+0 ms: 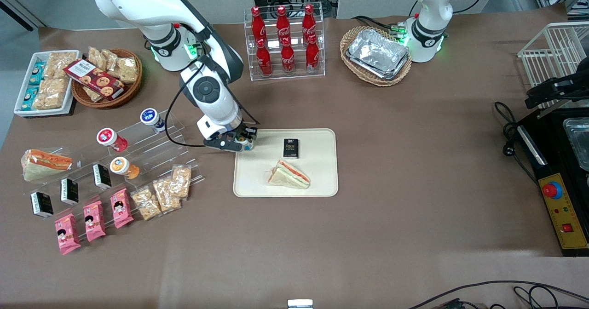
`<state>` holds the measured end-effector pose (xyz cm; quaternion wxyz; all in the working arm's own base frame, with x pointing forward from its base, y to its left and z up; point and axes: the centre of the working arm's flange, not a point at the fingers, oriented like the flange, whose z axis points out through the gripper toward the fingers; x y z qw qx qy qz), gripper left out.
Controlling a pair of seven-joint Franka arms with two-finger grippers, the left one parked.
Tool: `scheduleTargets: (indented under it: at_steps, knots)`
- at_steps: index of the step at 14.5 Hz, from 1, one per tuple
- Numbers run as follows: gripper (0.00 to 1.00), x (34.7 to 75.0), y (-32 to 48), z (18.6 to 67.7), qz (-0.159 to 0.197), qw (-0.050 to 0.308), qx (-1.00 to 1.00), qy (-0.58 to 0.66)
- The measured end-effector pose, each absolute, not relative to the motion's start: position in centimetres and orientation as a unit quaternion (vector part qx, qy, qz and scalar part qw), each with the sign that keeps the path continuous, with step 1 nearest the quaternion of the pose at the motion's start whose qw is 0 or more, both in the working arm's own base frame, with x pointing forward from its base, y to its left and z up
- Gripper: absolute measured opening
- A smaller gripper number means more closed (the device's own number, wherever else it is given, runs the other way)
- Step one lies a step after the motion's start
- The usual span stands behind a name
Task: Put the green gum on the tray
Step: 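Lower the green gum tub onto the tray and open the right gripper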
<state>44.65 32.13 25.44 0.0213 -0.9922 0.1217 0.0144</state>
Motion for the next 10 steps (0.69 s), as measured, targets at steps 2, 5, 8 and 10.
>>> scheduleTargets:
  at_steps: [2,5,8,10]
  knots:
    - [0.59,44.2,32.7,25.1,0.007,0.011,-0.991,0.13]
    - [0.59,43.9,33.2,24.9,0.006,0.009,-0.99,0.138]
    - [0.59,43.8,33.5,24.6,0.003,0.014,-0.989,0.15]
    - [0.59,43.9,33.6,24.3,0.003,0.016,-0.988,0.153]
